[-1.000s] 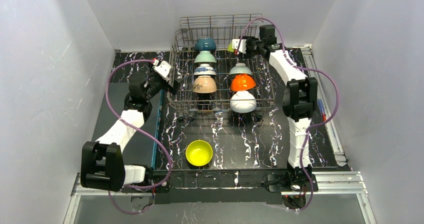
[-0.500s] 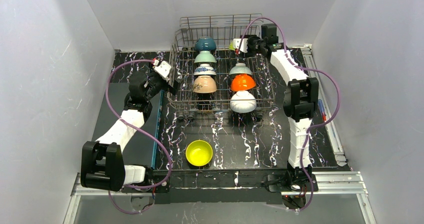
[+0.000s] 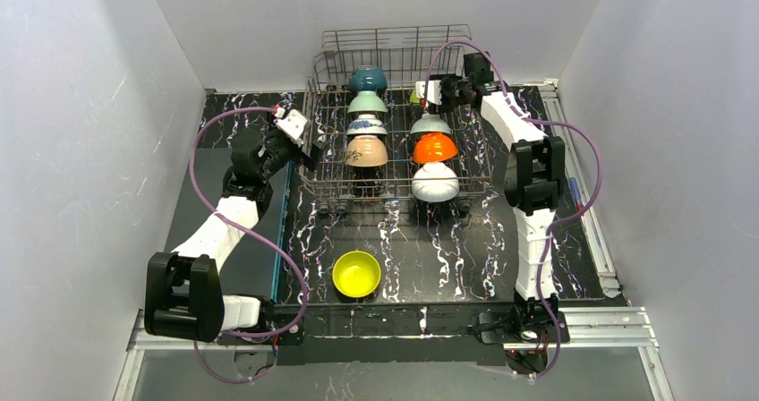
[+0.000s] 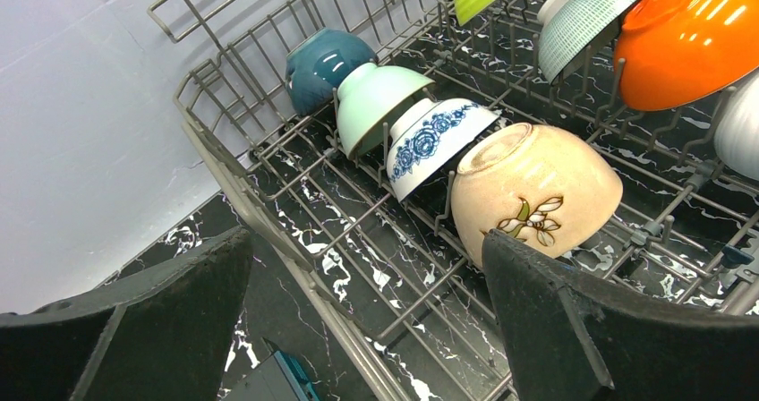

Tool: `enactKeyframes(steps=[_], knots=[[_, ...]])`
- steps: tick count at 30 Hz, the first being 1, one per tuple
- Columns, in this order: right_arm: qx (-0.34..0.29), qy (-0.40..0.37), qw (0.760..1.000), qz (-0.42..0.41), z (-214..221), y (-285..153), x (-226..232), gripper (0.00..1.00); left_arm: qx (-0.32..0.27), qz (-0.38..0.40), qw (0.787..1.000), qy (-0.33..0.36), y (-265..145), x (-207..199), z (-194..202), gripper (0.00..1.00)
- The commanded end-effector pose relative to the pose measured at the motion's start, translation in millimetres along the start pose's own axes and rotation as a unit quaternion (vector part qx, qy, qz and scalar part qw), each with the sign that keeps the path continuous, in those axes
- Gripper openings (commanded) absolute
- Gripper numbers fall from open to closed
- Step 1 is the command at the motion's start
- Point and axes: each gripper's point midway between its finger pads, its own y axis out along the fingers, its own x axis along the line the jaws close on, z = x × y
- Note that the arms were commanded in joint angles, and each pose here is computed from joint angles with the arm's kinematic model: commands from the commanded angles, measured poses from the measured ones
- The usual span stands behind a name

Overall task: Load the bowls into the dish rack
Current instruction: Turn the bowl upside down on the dish rack.

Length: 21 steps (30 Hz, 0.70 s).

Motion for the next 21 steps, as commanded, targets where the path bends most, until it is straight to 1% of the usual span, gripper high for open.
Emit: enactKeyframes(steps=[1,9,10,11,12,13,16,19,21], knots=[[-0.014,-0.021,1.000,0.012,-5.6,-0.7,-13.0,0.01,-0.008,-0.004,1.000,0.010,-1.6,2.0,-3.1,0.98],[-0.006,-0.019,1.000,0.007,3.2,5.9,-3.5,0.02,-0.006,-0.005,1.000,0.010,-1.4,2.6,-1.8,0.98],[-0.004,-0.019,1.000,0.010,3.8,6.1,-3.8,0.08,-0.006,-0.005,1.000,0.011,-1.3,2.6,-1.6,0.98],[-0.004,-0.019,1.000,0.012,3.8,6.9,-3.7,0.25,-0.006,-0.005,1.000,0.011,-1.3,2.5,-1.5,0.98],[-0.004,-0.018,1.000,0.016,4.3,6.5,-4.5,0.47,-0.006,-0.004,1.000,0.011,-1.2,2.1,-1.3,0.98],[-0.003,-0.016,1.000,0.020,4.3,6.2,-5.5,0.62,-0.006,-0.005,1.000,0.011,-1.3,2.7,-1.4,0.98],[-0.001,-0.017,0.999,0.029,3.4,4.4,-9.2,0.72,-0.006,-0.006,1.000,0.011,-1.4,2.8,-1.6,0.98],[-0.001,-0.017,0.999,0.034,1.6,3.3,-10.8,0.89,-0.006,-0.006,1.000,0.010,-1.5,2.8,-2.0,0.98],[0.000,-0.016,0.999,0.035,2.0,2.2,-10.7,0.96,-0.006,-0.006,1.000,0.010,-1.5,2.9,-2.0,0.98]])
